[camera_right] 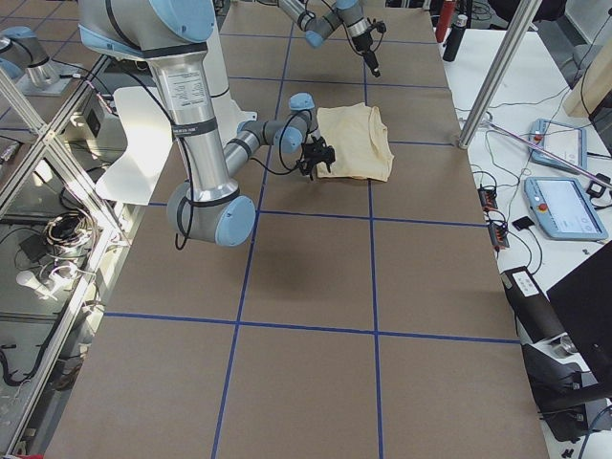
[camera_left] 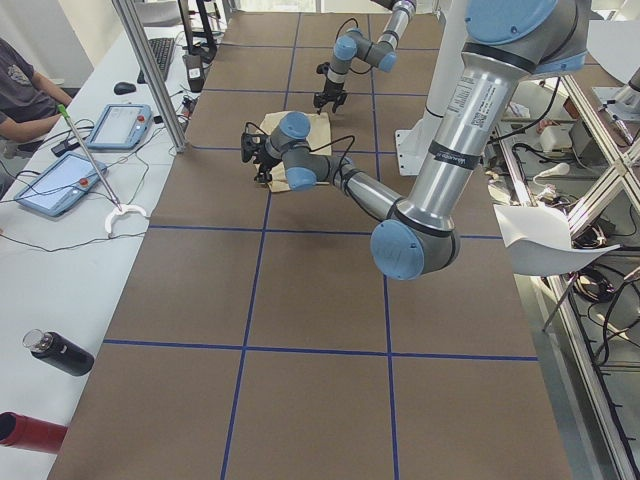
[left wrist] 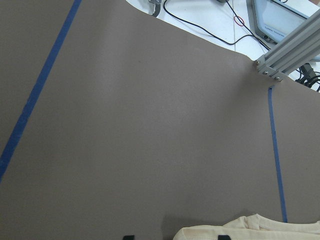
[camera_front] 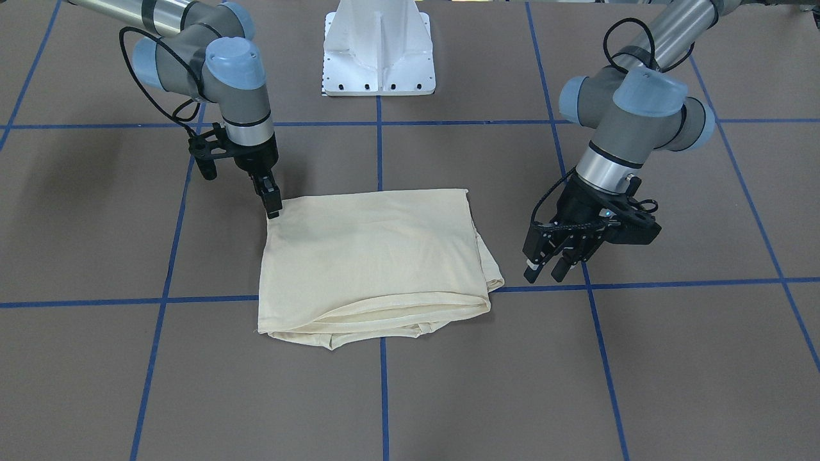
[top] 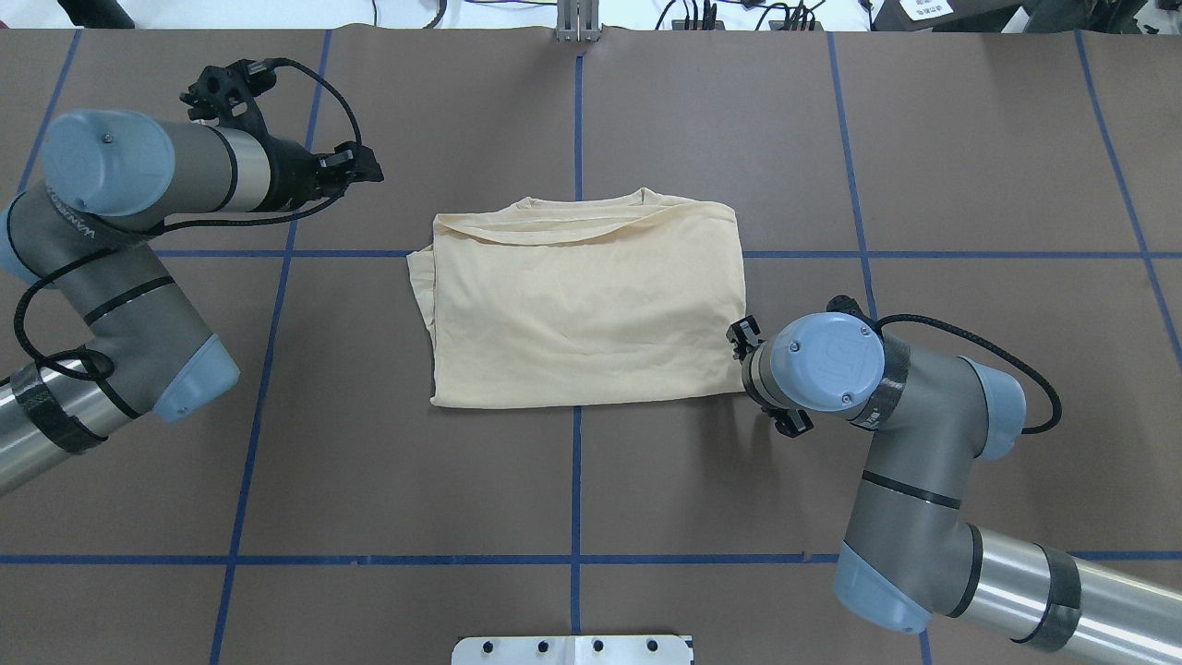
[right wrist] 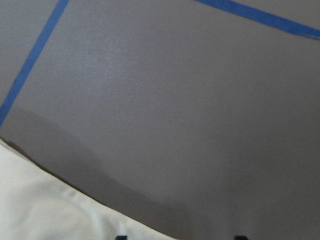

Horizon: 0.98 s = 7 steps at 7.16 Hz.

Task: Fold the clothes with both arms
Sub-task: 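Lower the right gripper to the folded shirt's near corner and grasp it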

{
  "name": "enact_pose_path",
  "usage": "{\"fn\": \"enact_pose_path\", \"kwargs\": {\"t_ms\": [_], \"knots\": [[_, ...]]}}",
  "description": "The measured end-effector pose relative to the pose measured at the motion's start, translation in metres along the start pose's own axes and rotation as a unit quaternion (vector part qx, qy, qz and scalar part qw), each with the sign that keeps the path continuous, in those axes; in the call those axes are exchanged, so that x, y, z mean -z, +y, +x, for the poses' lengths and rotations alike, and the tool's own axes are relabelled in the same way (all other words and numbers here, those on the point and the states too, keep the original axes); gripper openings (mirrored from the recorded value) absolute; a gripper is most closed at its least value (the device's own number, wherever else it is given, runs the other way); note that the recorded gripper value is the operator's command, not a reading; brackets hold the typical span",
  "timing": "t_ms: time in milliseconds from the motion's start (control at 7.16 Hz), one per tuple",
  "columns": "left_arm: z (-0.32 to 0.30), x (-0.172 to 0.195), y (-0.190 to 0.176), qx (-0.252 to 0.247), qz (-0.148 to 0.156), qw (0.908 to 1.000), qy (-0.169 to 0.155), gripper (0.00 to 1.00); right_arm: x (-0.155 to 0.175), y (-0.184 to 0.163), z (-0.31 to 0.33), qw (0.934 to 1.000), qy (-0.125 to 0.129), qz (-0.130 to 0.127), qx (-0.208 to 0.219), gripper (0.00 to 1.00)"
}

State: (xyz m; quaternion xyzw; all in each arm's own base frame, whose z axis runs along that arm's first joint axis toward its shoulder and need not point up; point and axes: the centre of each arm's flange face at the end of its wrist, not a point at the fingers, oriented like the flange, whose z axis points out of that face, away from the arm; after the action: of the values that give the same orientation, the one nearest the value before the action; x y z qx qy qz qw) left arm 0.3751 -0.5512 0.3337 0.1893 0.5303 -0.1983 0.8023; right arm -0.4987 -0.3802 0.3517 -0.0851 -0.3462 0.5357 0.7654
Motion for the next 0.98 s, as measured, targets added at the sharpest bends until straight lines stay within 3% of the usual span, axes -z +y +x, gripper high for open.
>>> {"fn": "enact_pose_path", "kwargs": {"t_ms": [140,279,419,978], "knots": [[-0.0008,-0.0005,0.0000,0.000,0.000,1.0000,-0.001,0.64,-0.0003,0.0003,-0.0002,1.0000,0.000,0.000,0.000,0.48],[-0.0012,-0.0007,0.0000,-0.001,0.000,1.0000,-0.001,0.64,-0.0004,0.0007,-0.0004,1.0000,0.000,0.000,-0.001,0.06],[-0.0018,-0.0009,0.0000,-0.001,0.001,1.0000,-0.002,0.64,-0.0002,0.0013,-0.0008,1.0000,0.000,0.000,-0.001,0.00],[-0.0078,0.0005,0.0015,0.000,-0.001,1.0000,-0.004,0.64,0.0076,0.0013,-0.0035,1.0000,-0.005,-0.006,-0.004,0.00]]}}
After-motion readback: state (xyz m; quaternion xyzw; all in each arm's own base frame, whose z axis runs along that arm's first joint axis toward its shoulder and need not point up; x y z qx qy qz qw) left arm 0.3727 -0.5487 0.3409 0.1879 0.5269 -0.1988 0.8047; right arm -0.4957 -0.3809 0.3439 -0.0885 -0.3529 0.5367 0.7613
